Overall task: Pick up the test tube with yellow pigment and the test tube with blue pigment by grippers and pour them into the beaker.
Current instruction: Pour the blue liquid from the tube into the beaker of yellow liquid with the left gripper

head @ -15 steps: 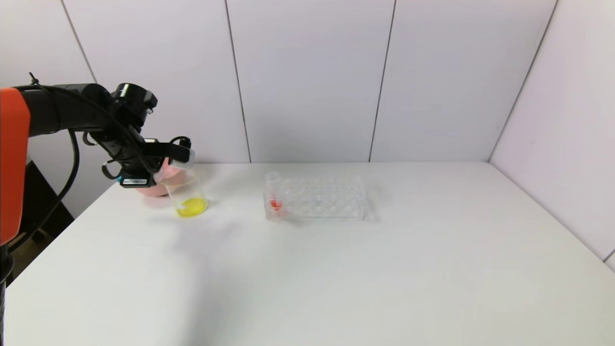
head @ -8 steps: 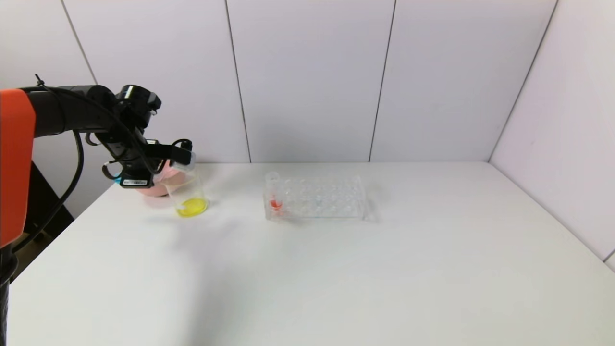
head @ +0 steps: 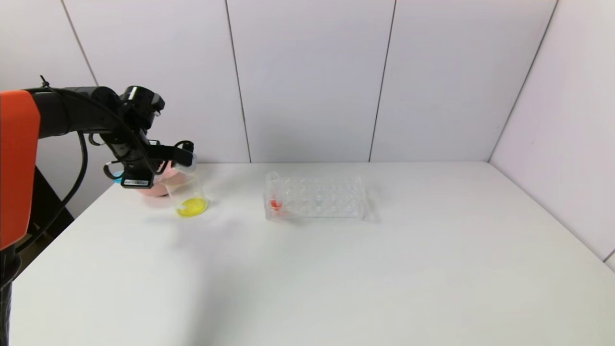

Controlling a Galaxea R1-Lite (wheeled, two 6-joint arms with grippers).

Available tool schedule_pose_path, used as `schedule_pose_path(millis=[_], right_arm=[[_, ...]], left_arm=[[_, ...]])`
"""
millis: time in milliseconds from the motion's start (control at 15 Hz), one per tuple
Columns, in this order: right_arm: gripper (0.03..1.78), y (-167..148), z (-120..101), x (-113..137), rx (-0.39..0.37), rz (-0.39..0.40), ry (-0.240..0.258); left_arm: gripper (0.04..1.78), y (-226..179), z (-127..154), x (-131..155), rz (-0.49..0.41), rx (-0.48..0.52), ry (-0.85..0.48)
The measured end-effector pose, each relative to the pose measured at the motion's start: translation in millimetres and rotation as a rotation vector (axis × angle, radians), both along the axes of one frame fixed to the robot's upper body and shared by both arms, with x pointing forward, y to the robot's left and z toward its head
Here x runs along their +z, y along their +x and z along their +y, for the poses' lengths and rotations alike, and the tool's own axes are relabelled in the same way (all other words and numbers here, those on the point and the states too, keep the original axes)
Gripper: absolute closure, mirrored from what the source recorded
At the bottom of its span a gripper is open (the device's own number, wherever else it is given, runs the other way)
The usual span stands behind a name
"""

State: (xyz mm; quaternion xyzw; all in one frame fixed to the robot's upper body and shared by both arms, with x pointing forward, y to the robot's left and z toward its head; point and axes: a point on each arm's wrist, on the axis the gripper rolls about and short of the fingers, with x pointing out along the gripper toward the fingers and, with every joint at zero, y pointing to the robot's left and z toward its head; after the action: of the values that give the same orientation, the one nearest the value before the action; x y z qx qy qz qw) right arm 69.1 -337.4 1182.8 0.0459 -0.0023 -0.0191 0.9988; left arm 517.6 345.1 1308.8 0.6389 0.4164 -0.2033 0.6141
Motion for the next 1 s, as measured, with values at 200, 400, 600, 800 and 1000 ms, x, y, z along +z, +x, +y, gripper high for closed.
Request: schedule_pose_path(millis=[200,400,600,800,1000], right_arm=[[0.1,0.0,0.0,0.0,0.0,0.0,0.0],[0.1,0.0,0.0,0.0,0.0,0.0,0.0],[0.1,0.0,0.0,0.0,0.0,0.0,0.0],[0.1,0.0,0.0,0.0,0.0,0.0,0.0],[0.1,0.0,0.0,0.0,0.0,0.0,0.0]], left_arm=[[1.29,0.3,-1.8,-0.7,0.003,0.009,0.024],[1.29,0.8,-4.2,-1.7,0.006,0.007,0.034],[1.29,1.2,-5.4,-2.3,0.007,0.017,0.055],[1.29,1.6,-8.5,-2.4,0.006,0.026,0.081],[1.29,2.2,-10.9,-3.7,0.009,0.029,0.094]])
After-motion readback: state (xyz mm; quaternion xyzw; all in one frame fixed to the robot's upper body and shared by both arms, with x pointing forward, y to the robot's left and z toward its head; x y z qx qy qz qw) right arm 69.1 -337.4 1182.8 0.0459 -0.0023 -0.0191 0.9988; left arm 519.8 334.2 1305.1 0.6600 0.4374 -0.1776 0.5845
